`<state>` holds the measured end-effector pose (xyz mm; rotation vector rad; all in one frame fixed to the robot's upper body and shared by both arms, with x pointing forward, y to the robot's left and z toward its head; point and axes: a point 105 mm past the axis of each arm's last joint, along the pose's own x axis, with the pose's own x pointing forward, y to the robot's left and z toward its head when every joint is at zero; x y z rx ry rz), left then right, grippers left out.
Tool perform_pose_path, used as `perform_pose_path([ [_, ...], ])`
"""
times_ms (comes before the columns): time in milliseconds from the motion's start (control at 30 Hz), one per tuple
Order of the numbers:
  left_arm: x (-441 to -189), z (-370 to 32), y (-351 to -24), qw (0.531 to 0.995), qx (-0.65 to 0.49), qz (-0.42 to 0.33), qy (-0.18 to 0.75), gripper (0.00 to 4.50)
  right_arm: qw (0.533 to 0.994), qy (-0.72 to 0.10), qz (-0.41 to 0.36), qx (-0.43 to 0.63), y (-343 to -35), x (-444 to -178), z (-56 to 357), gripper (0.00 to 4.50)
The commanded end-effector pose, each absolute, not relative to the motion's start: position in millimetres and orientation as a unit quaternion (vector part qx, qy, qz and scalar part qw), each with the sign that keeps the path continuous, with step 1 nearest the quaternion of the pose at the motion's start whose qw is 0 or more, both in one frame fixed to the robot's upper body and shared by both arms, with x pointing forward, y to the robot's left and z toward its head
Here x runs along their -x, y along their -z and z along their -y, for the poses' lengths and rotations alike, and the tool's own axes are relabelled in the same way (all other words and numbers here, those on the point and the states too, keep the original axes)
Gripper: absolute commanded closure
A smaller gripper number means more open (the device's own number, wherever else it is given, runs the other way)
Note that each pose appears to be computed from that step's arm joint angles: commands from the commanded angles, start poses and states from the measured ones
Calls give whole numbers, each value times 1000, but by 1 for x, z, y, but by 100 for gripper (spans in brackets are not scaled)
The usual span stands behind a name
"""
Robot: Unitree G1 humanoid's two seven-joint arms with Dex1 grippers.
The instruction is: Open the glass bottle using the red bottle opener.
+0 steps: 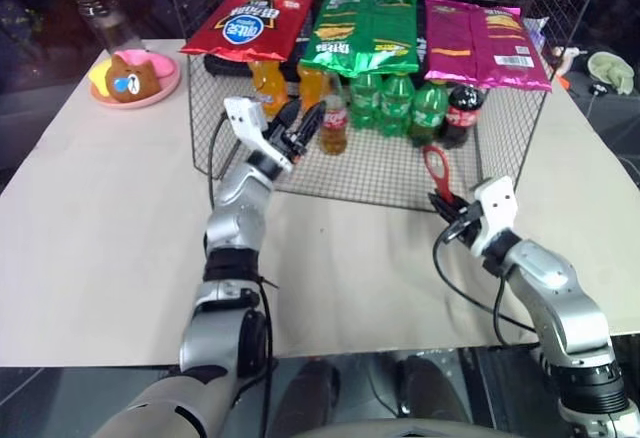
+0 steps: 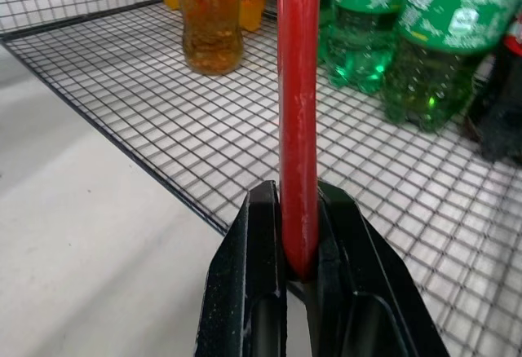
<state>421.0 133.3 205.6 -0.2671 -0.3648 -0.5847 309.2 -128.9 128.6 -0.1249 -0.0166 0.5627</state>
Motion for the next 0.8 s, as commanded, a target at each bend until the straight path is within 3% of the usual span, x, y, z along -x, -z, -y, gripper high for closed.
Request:
perform_pose_path([
  [33,-425,-127,-223,933,63,214,283,125,958,-274,47,68,-146,-304,128,428],
  [333,-442,-117,-209,944,-5,189,271,125,959,-270,55,67,-148,-303,125,428],
  [800,-461,-100,-200,958,1,134,253,125,960,-268,52,67,-145,-295,121,428],
])
